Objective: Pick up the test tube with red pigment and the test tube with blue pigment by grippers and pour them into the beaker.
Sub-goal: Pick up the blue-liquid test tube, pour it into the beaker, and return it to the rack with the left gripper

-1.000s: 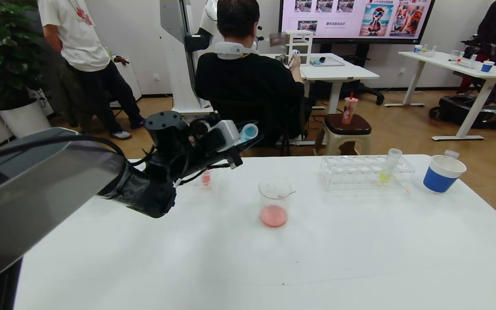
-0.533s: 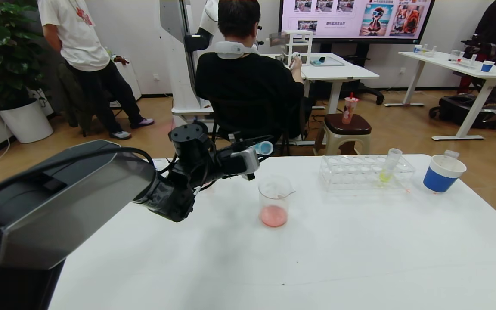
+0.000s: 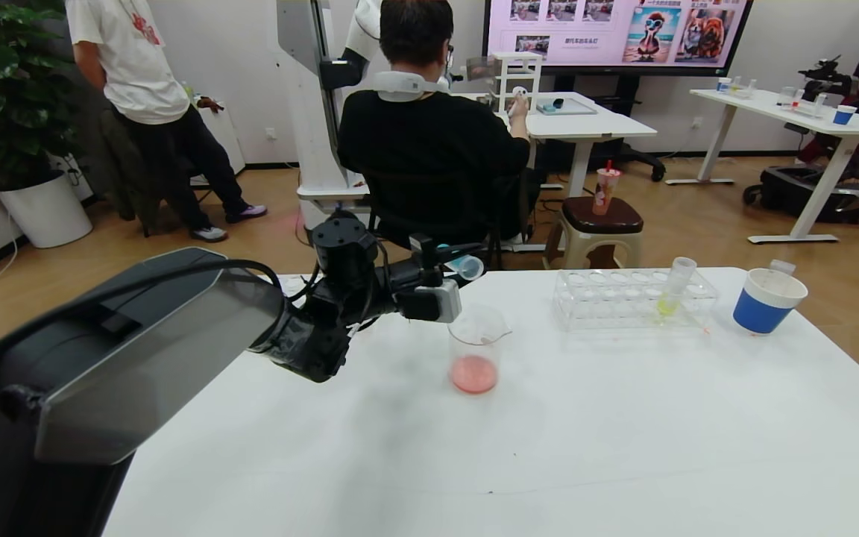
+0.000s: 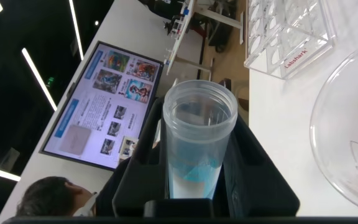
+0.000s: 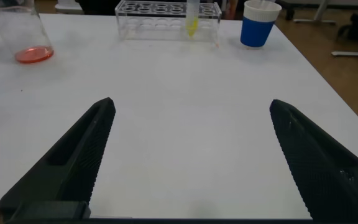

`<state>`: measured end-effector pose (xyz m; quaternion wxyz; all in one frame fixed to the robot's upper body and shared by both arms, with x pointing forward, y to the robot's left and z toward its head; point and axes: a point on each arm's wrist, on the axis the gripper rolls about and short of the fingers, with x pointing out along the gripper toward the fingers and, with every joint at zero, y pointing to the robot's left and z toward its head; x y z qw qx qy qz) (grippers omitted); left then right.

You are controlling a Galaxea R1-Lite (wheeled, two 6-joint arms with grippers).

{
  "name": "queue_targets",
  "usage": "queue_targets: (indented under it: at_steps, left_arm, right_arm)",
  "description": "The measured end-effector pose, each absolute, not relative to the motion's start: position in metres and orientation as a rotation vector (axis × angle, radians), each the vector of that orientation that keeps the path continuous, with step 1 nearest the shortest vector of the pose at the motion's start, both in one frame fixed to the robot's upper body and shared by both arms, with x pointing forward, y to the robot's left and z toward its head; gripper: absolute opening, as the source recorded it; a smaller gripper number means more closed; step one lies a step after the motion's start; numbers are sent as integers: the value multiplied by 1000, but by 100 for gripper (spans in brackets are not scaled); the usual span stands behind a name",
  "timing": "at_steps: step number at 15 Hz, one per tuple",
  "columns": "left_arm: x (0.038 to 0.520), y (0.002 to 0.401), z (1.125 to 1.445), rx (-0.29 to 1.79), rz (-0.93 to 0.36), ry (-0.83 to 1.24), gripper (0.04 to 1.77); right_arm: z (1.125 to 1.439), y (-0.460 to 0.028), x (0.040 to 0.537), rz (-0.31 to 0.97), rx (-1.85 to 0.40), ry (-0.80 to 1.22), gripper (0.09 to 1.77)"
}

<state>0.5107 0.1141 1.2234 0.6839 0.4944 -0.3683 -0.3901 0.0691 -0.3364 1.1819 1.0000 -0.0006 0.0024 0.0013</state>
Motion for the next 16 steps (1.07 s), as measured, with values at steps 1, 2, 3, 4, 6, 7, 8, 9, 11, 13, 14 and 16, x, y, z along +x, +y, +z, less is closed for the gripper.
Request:
queue_targets:
  at_steps: [1, 2, 3, 4, 6, 7, 8, 9, 11, 13, 14, 16]
  left_arm:
    - [512, 113, 1223, 1135, -878, -839, 51]
    - [514, 113, 1222, 1164, -888, -850, 51]
    - [515, 114, 1222, 1186, -899, -865, 51]
    - [516, 114, 1222, 1208, -903, -880, 51]
    - [518, 115, 1220, 1258, -900, -899, 51]
    - [518, 116, 1220, 1276, -895, -908, 51]
    - [519, 117, 1219, 1294, -887, -917, 51]
    - [520, 119, 1219, 1311, -879, -925, 51]
    - [522, 123, 1219, 1345, -858, -938, 51]
    - [523, 126, 1219, 1374, -840, -949, 51]
    - [524, 127, 1220, 1390, -832, -959, 51]
    - [524, 128, 1220, 1412, -821, -970, 51]
  right_arm:
    - [1182, -336, 69, 3, -1, 5, 174]
    - [1182, -336, 69, 3, -1, 5, 174]
    - [1182, -336, 69, 3, -1, 5, 174]
    - [1182, -336, 69, 3, -1, 5, 174]
    - [1182, -336, 69, 3, -1, 5, 174]
    - [1182, -336, 69, 3, -1, 5, 174]
    - [1182, -336, 69, 3, -1, 5, 174]
    - [1182, -336, 69, 3, -1, 5, 174]
    - [1182, -336, 69, 3, -1, 5, 174]
    - [1182, -336, 69, 3, -1, 5, 174]
    - [1182, -336, 69, 3, -1, 5, 174]
    - [1182, -336, 69, 3, -1, 5, 174]
